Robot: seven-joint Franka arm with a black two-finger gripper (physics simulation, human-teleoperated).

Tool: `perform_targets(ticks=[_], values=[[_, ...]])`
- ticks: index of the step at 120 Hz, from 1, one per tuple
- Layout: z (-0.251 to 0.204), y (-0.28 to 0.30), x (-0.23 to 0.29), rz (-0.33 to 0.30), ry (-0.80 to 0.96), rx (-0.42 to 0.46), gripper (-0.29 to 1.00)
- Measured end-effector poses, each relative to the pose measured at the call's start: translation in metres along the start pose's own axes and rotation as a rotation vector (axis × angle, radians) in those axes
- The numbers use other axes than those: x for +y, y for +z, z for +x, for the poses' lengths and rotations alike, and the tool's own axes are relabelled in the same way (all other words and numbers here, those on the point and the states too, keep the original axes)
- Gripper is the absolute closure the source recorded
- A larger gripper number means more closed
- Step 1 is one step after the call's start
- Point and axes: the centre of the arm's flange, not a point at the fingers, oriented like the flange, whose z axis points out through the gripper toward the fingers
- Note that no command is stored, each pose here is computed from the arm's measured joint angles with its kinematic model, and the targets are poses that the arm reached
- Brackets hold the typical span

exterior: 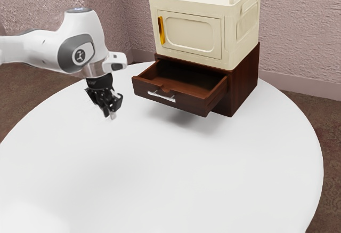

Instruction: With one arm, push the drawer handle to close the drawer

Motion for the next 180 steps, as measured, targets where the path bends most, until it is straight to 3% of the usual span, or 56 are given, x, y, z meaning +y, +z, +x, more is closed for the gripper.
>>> perform_targets(ticks=[31,65,180], values=[[0.038,0.012,0.026,-0.014,0.080,0.005,0.65],[0.064,0.023,0.013,-0.027,0.086,0.011,0.70],[0.185,0.063,0.018,-0.077,0.200,0.129,0.72]])
